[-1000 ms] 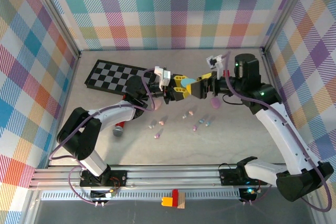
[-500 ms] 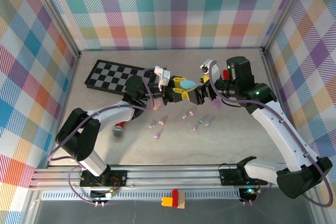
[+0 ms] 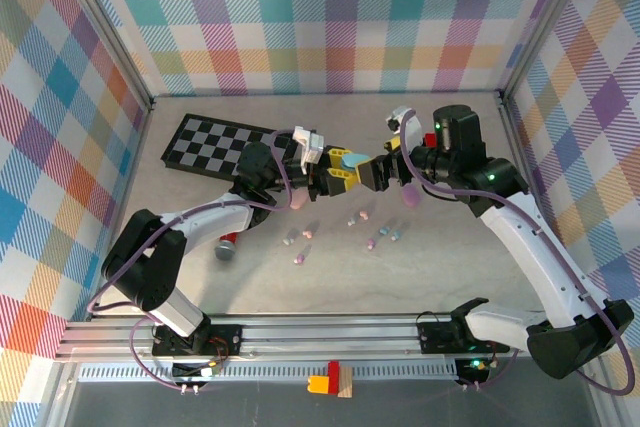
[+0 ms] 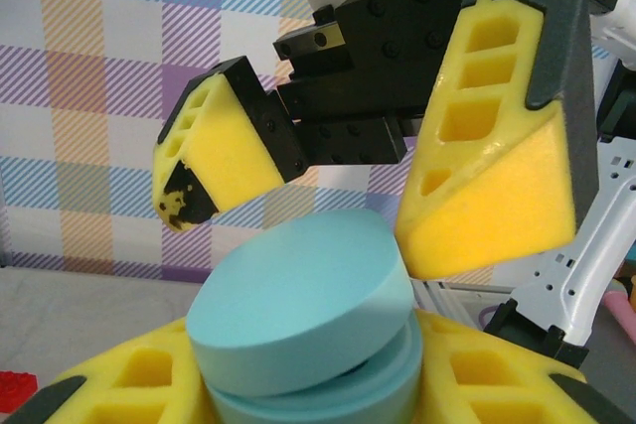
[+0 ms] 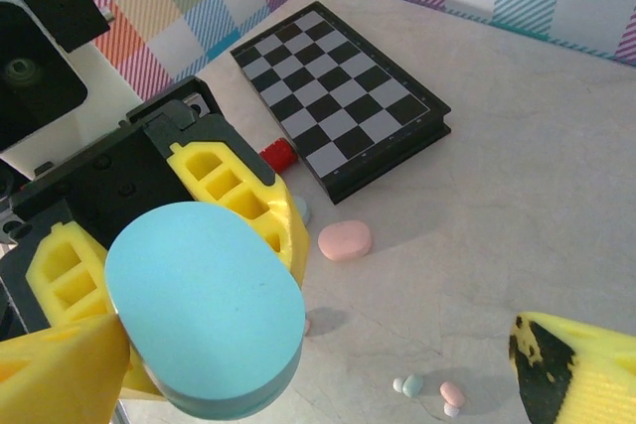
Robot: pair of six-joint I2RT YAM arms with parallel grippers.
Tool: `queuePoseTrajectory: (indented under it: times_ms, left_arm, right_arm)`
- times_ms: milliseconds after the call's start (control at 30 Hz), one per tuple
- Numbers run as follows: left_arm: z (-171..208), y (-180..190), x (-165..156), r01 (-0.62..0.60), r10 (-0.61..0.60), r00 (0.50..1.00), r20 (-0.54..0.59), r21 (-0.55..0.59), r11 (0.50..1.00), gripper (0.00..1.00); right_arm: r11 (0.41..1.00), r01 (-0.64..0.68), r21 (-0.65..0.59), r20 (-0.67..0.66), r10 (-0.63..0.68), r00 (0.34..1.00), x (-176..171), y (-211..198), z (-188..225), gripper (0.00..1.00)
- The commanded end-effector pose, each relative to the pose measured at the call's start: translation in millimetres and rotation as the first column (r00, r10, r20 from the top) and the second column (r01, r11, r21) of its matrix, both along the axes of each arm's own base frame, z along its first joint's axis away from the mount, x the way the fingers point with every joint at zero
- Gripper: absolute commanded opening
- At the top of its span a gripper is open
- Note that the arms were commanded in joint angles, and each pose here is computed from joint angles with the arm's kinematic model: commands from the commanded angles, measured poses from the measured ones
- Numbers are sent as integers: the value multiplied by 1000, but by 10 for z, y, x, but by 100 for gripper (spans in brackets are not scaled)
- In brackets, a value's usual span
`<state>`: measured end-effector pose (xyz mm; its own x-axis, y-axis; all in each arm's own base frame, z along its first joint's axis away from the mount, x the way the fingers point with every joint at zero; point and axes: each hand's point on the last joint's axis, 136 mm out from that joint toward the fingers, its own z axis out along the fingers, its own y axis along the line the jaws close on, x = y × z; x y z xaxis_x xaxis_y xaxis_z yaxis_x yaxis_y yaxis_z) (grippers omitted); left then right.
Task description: Insert wireless bluetooth earbuds into charging case
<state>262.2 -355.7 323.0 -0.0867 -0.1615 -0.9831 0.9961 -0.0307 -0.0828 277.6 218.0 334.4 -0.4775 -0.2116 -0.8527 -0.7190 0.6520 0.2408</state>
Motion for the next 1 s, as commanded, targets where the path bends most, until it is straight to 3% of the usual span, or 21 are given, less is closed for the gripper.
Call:
queuePoseTrajectory:
  times_ms: [0, 167, 367, 533, 800, 967]
  left_arm:
    - [254, 65, -329, 95, -90, 988, 129, -34, 995, 32]
    - [265, 67, -383, 121, -117, 985, 123, -21, 992, 32]
    - [321, 87, -458, 147, -145, 982, 121, -9, 989, 32]
    - [369, 109, -506, 158, -156, 980, 123, -5, 987, 32]
    - [362, 108, -522, 169, -169, 978, 122, 8, 986, 32]
    - [332, 96, -508, 168, -168, 978, 120, 15, 986, 32]
  right_arm:
    - [994, 107, 16, 70, -108, 992, 271, -110, 167, 96]
    - [998, 50, 24, 107, -52, 993, 261, -66, 209, 94]
    - [986, -165, -20, 216, 166, 962, 64, 105, 237, 93]
    - [972, -224, -67, 254, 234, 939, 17, 134, 219, 84]
    - [943, -327, -63, 247, 332, 910, -120, 215, 226, 55]
    - [921, -387, -34, 249, 383, 890, -230, 264, 250, 20]
